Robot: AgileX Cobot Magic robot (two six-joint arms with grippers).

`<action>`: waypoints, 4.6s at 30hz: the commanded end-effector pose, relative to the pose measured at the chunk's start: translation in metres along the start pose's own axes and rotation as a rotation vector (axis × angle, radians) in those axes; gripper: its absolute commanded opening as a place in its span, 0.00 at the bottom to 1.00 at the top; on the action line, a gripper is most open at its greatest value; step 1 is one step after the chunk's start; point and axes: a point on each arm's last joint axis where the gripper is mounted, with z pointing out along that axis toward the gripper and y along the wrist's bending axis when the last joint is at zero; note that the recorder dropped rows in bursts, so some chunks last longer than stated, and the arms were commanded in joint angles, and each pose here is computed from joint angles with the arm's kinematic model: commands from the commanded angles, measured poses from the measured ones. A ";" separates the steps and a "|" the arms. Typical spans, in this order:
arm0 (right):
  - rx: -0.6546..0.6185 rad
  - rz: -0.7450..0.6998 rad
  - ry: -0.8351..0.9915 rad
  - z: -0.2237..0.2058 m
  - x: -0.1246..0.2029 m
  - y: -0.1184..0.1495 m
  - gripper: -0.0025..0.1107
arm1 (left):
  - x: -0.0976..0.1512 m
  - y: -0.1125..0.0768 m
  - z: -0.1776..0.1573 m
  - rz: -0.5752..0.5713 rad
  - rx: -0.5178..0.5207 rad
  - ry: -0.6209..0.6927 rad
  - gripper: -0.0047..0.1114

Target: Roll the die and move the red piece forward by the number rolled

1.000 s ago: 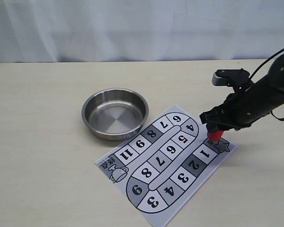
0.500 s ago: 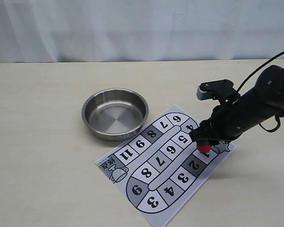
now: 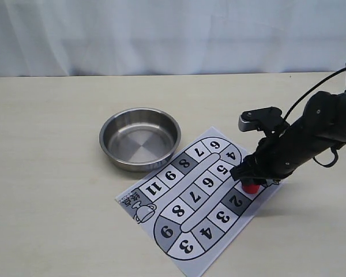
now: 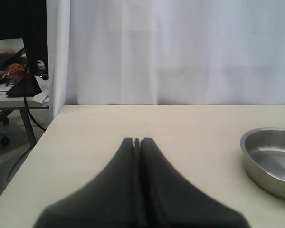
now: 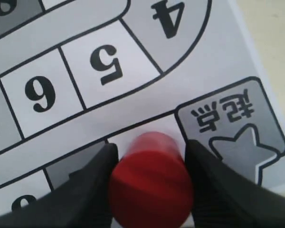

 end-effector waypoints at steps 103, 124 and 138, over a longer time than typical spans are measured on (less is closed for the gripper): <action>0.146 0.206 -0.210 -0.066 0.007 -0.031 0.18 | -0.003 0.000 0.000 -0.004 0.001 -0.019 0.04; 0.247 0.161 -0.031 -0.098 0.009 -0.065 0.06 | -0.003 0.000 0.000 -0.009 0.002 -0.019 0.04; 0.327 0.111 -0.376 -0.215 0.047 -0.027 0.06 | -0.003 0.000 0.000 -0.009 0.002 -0.019 0.04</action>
